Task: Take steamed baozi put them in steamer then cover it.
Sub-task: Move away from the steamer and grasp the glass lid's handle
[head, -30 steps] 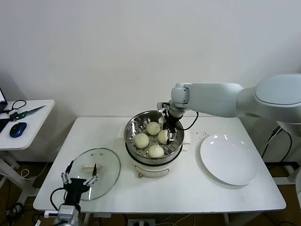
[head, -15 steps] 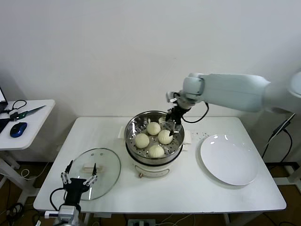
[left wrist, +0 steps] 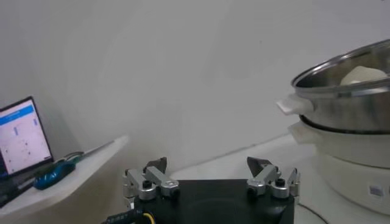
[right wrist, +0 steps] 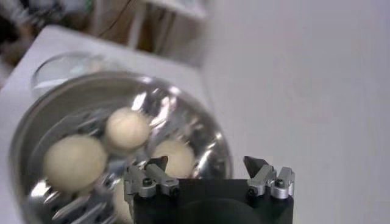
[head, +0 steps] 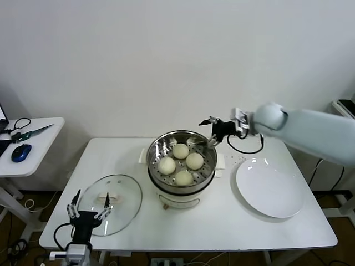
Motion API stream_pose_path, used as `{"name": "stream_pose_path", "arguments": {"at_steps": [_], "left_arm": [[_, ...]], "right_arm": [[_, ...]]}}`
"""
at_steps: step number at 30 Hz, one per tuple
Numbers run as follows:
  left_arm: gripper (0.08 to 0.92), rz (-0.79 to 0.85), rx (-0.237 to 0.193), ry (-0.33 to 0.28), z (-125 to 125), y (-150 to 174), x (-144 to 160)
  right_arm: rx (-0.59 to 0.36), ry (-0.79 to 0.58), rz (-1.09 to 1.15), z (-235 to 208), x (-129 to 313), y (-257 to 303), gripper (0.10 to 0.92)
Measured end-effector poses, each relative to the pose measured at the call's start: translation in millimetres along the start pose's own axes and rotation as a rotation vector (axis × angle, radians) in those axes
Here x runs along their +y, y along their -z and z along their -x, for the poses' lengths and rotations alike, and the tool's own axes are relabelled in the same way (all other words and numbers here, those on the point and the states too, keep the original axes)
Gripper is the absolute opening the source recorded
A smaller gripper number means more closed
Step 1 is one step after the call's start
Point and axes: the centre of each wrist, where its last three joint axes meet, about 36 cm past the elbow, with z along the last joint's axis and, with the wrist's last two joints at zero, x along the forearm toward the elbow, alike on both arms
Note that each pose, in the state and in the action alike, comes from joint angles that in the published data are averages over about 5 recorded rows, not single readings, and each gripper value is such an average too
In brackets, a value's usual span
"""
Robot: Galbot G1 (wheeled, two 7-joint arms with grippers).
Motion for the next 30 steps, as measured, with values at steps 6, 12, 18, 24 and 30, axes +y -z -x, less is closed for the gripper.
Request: {"name": "stream_pose_path", "arguments": {"at_steps": [6,12,18,24,30], "left_arm": [[0.823,0.051,-0.008,-0.004,-6,-1,1],[0.823,0.131,-0.023,0.003,-8,2,5],[0.823,0.266,-0.049,0.008,-9,4,10],[0.823,0.474,-0.065,0.011,-13,0,15],[0.823,0.759,-0.065,-0.012,-16,-6,16]], "right_arm": [[-0.165,-0.164,0.117,-5,39,-33,0.823],[-0.276,-0.305,0.231,-12,77,-61,0.823],[-0.327,-0.426,0.326,-24,112,-88,0.823],[-0.338,-0.535,0.421,-37,148,-112,0.823],[-0.311,-0.632,0.504,-53,180,-137,0.823]]}}
